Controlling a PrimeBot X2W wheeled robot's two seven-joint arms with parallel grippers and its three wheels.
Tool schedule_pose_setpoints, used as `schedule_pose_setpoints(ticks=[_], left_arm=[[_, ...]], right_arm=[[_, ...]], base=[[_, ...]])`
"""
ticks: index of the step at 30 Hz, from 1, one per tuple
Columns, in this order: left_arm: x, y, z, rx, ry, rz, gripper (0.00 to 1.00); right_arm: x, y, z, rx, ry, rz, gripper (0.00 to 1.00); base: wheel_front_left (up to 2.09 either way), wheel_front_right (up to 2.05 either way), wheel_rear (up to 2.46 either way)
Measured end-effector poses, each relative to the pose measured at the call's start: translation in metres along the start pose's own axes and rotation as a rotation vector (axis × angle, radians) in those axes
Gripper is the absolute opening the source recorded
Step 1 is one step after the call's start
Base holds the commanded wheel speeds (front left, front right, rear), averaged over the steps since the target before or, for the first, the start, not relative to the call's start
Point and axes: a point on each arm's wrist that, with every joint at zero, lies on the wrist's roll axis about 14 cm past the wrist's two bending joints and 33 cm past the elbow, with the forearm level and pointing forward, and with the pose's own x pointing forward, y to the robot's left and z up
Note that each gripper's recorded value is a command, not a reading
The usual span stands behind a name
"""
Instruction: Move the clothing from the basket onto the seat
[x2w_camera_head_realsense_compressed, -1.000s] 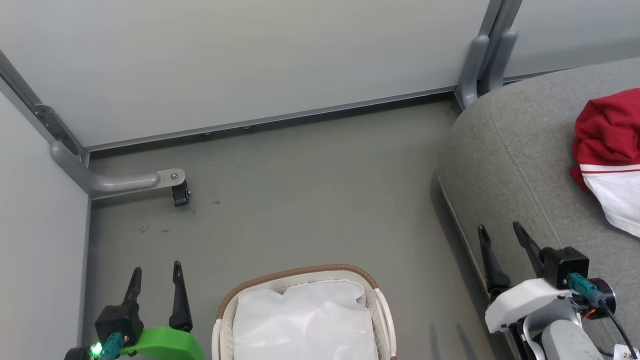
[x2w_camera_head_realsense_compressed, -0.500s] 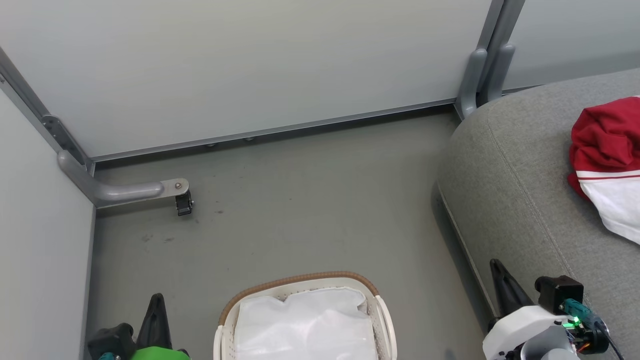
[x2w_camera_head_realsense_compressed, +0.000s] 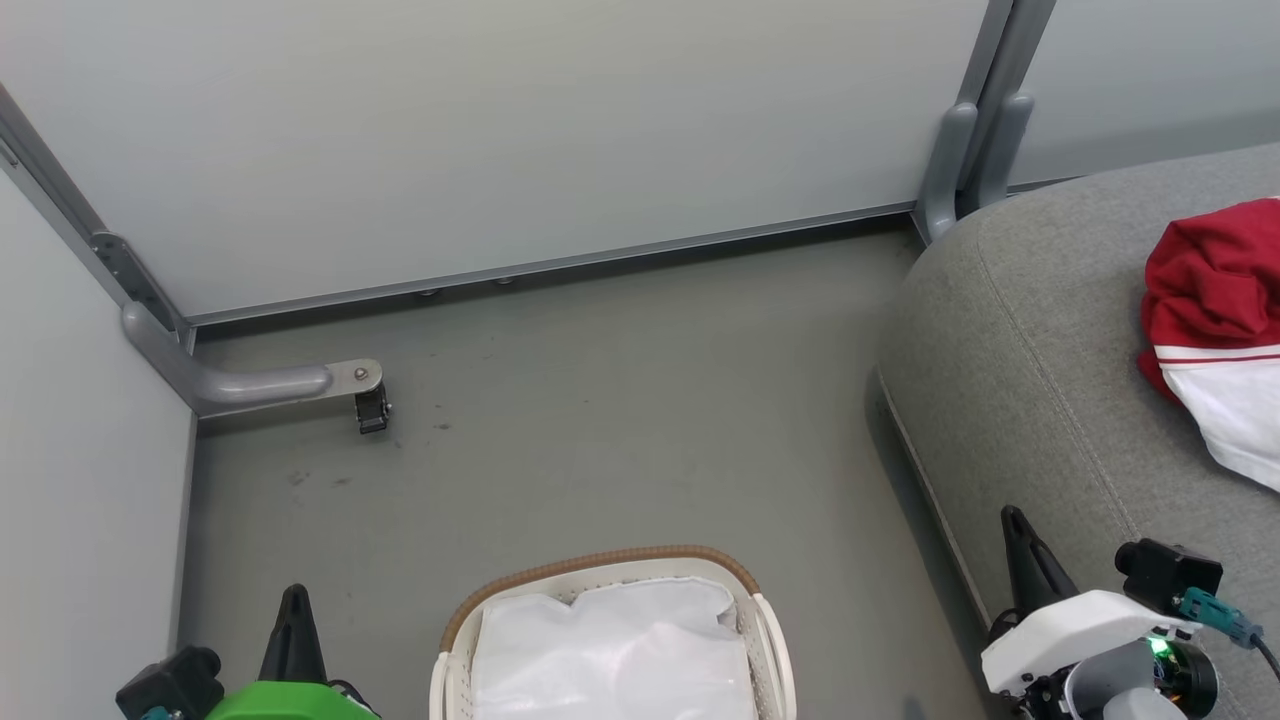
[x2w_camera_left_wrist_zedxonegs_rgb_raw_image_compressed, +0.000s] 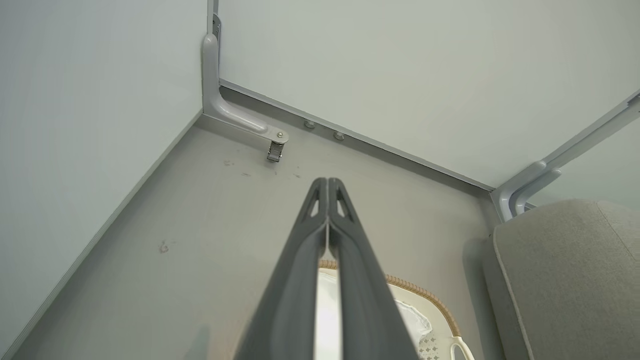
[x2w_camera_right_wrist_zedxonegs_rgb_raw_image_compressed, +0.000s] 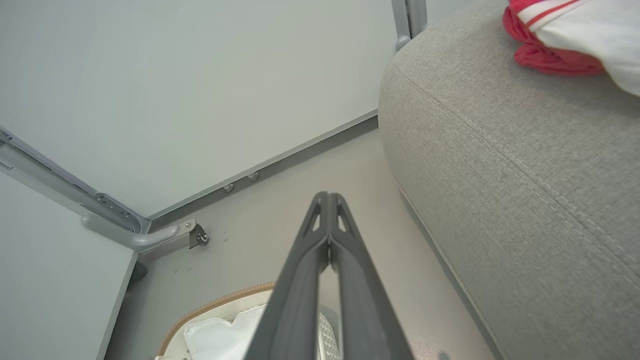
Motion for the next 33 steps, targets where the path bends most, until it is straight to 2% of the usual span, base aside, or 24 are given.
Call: schedule_pose_setpoints(ticks=[18,33], left_arm=[[0.006,-0.004,0.016,-0.285,-0.017,-0.005,0.00],[0.010,-0.008,0.029,-0.473,-0.031,-0.027,0.00]], right_arm=[[0.003,-0.002,0.012,0.288,-0.019,-0.021,0.00],[0.004,0.001,0.019,0.479,-0.024,-0.014,0.00]], base=[[0.00,0.00,0.00],[0.00,0.00,0.00]])
